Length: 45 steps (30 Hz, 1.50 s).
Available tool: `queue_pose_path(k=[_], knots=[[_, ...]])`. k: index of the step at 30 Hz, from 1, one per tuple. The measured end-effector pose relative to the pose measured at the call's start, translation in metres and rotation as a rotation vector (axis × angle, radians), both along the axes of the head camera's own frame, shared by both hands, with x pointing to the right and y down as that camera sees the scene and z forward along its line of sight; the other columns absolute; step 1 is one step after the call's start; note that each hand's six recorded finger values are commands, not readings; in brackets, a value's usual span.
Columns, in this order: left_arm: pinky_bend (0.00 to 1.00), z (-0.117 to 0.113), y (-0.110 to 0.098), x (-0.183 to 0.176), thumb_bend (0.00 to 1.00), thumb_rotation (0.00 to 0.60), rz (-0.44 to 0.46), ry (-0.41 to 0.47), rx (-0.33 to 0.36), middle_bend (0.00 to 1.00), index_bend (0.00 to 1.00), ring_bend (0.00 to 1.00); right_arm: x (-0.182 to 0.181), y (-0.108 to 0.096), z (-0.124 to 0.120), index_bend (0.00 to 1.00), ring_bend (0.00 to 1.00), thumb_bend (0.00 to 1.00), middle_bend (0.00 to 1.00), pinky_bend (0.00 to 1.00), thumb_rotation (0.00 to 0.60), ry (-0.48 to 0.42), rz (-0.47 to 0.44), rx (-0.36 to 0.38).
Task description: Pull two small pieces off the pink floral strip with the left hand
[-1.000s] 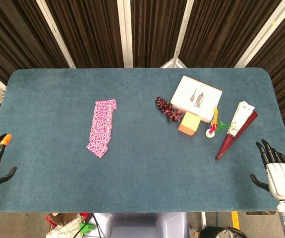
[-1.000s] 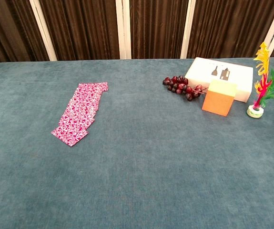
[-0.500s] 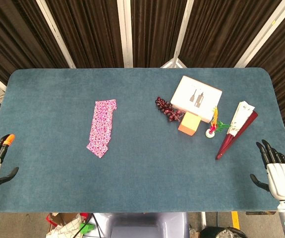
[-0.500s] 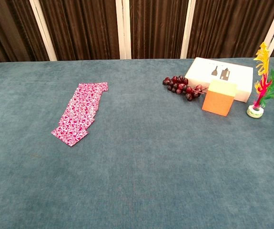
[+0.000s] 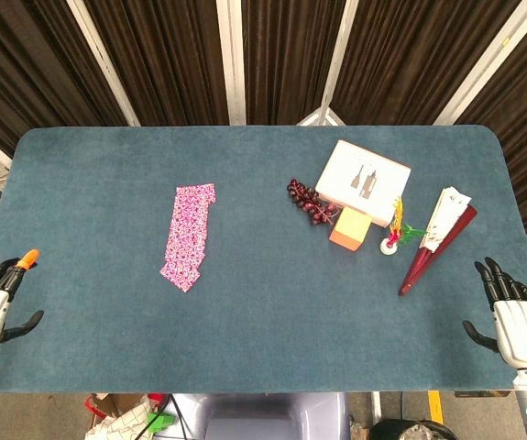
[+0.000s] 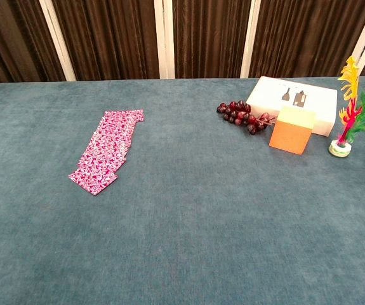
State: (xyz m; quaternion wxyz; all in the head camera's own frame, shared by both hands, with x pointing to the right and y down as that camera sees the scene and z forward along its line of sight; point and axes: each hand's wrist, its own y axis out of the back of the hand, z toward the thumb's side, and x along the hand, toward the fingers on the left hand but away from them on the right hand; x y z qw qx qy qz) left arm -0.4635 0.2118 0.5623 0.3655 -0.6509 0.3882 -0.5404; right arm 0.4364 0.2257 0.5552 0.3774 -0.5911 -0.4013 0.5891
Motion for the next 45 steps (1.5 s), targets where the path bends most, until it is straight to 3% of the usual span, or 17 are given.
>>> queue_pose_path(k=[3,6,9,17,22,31,38,45], knots=[[0.58,0.008,-0.006,0.006,0.59,0.6,0.029,0.003,-0.033,0.58,0.05,0.5,0.0,0.0,-0.001,0.0,0.18,0.25,0.07,0.24,0.6,-0.006,0.003,0.004],[0.66,0.017,-0.016,0.016,0.74,0.6,0.06,0.007,-0.075,0.69,0.07,0.6,0.001,-0.001,-0.001,0.0,0.18,0.25,0.07,0.24,0.6,-0.009,0.005,0.006],[0.7,0.026,-0.027,0.029,0.84,0.6,0.092,0.009,-0.118,0.78,0.09,0.69,0.002,-0.001,-0.001,0.0,0.18,0.25,0.07,0.24,0.6,-0.012,0.008,0.002],[0.72,0.053,-0.047,0.081,0.97,0.6,0.214,-0.012,-0.272,0.84,0.11,0.75,0.003,-0.001,0.001,0.0,0.18,0.25,0.07,0.24,0.6,-0.011,0.009,-0.007],[0.72,0.071,-0.054,0.105,1.0,0.6,0.252,-0.044,-0.38,0.84,0.1,0.76,0.005,-0.001,0.0,0.0,0.18,0.25,0.07,0.24,0.6,-0.012,0.014,-0.005],[0.72,0.098,-0.058,0.154,1.0,0.6,0.321,-0.104,-0.506,0.84,0.11,0.76,0.009,-0.002,0.0,0.0,0.18,0.25,0.07,0.24,0.6,-0.012,0.025,-0.002],[0.73,0.117,-0.051,0.191,1.0,0.6,0.354,-0.104,-0.579,0.84,0.12,0.76,0.009,-0.002,-0.002,0.0,0.18,0.25,0.07,0.24,0.6,-0.014,0.025,0.004],[0.73,0.128,-0.044,0.207,1.0,0.6,0.383,-0.133,-0.605,0.84,0.11,0.76,0.012,-0.002,-0.002,0.0,0.18,0.25,0.07,0.24,0.6,-0.01,0.035,0.001]])
